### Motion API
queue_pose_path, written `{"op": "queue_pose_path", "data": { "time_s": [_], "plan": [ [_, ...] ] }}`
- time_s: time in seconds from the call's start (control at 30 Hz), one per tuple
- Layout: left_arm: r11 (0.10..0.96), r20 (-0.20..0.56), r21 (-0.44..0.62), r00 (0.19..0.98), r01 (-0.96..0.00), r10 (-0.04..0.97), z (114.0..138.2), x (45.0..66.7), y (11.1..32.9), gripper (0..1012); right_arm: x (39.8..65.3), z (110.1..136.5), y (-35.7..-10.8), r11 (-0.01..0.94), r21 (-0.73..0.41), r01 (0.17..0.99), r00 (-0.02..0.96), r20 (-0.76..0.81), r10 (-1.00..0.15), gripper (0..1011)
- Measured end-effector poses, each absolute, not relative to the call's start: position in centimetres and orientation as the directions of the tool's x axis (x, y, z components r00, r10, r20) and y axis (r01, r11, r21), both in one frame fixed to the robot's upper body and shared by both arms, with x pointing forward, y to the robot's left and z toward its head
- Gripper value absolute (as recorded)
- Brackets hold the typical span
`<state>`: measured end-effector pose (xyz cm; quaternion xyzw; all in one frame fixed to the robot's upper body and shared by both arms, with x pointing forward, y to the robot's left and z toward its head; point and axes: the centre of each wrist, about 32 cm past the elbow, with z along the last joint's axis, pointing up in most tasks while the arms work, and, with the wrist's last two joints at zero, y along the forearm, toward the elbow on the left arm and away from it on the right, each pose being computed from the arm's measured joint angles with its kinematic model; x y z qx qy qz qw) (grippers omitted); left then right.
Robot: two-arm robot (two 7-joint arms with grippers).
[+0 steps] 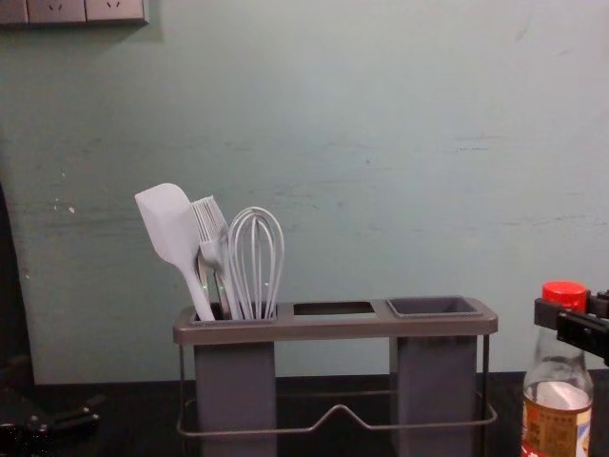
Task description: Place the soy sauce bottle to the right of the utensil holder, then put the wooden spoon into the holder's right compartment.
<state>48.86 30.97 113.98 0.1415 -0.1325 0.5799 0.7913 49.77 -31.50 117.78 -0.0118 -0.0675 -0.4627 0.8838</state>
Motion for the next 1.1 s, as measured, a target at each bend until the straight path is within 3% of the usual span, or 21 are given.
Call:
{"op": "queue_pose_path", "data": {
  "time_s": [0.83, 1.0, 1.1],
  "plan": [
    [0.287, 0.374, 0.07, 0.292, -0.955, 0.88, 114.0, 48.9, 31.0, 1005, 51.3, 117.2, -30.9, 0.582, 0.039, 0.812, 0.575, 0.116, -0.81, 399],
    [0.287, 0.374, 0.07, 0.292, -0.955, 0.88, 114.0, 48.9, 31.0, 1005, 51.3, 117.2, -30.9, 0.579, 0.044, 0.814, 0.572, 0.115, -0.812, 521],
    [0.287, 0.374, 0.07, 0.292, -0.955, 0.88, 114.0, 48.9, 31.0, 1005, 51.0, 117.4, -31.0, 0.577, 0.049, 0.815, 0.57, 0.116, -0.814, 645]
  ]
}}
